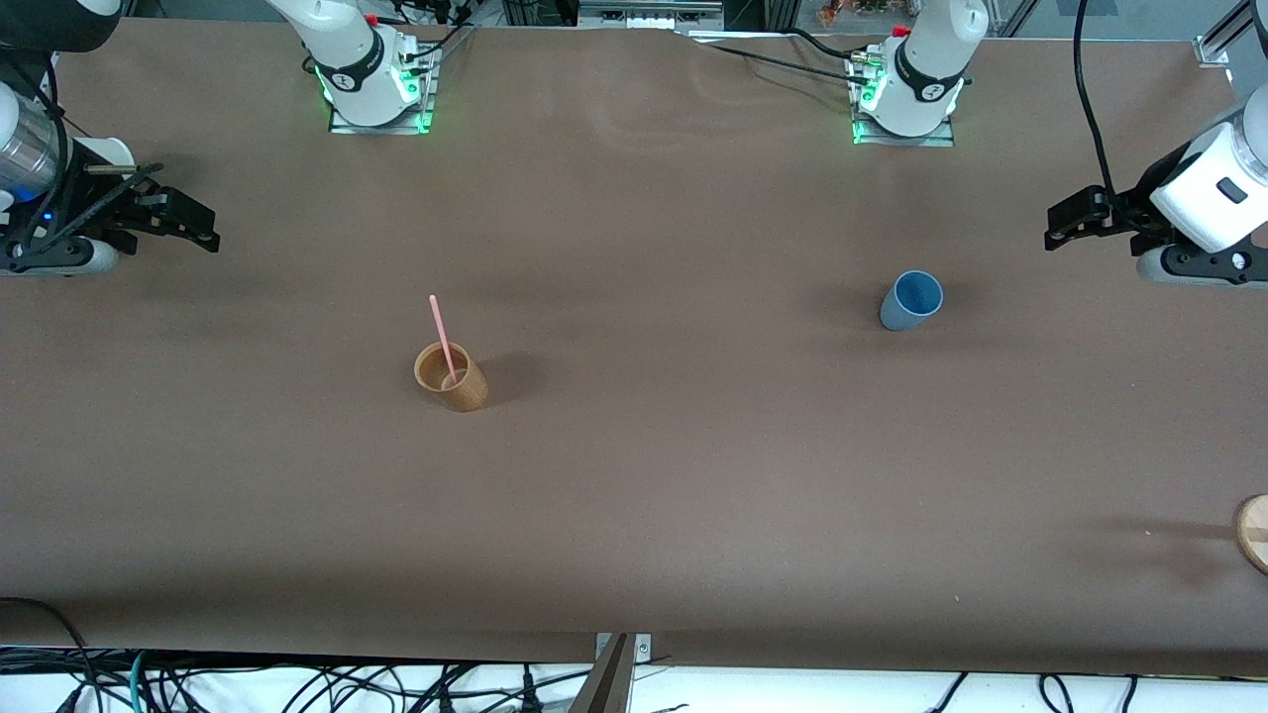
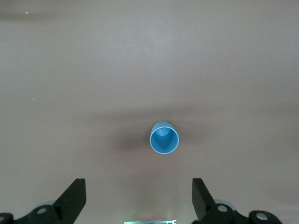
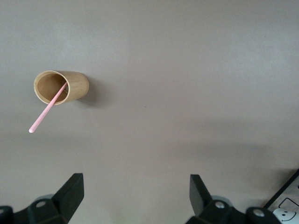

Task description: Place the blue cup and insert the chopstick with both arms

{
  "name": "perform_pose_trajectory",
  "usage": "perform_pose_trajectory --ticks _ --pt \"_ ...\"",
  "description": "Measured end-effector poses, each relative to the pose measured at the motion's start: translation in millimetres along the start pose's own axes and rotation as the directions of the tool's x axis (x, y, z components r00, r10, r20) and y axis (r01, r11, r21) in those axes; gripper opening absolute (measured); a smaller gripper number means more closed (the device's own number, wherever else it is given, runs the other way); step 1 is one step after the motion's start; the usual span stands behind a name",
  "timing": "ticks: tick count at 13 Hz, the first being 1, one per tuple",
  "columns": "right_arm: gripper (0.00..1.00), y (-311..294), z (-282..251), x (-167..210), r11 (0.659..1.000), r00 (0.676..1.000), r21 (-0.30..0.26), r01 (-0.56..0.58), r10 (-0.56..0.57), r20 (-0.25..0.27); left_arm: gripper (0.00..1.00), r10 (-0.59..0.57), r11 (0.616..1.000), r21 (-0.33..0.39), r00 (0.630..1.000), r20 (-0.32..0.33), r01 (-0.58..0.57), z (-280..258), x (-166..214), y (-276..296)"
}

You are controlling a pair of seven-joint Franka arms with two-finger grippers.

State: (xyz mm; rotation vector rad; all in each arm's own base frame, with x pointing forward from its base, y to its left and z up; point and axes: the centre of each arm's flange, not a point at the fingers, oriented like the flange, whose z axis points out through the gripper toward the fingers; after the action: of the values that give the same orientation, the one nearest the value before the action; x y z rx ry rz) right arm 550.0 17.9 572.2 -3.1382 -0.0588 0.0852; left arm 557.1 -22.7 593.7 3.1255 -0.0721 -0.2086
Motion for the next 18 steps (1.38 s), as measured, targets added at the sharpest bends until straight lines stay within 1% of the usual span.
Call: perform_pose_trajectory --ticks 14,16,18 --pt "1.00 1.6 0.3 0.0 1.000 1.000 0.000 -0.003 0.003 0.001 1.00 -0.018 1.000 -0.002 1.000 0.009 0.018 4.8 3.0 -9.9" --pt "1.00 1.6 0.3 0.0 1.000 1.000 0.000 -0.003 0.003 0.001 1.00 -0.027 1.000 -0.002 0.999 0.030 0.027 15.9 9.4 -15.0" --pt "1.00 1.6 0.3 0.1 1.000 1.000 0.000 -0.003 0.003 0.001 1.00 -0.026 1.000 -0.001 0.997 0.079 0.026 41.2 22.7 -14.5"
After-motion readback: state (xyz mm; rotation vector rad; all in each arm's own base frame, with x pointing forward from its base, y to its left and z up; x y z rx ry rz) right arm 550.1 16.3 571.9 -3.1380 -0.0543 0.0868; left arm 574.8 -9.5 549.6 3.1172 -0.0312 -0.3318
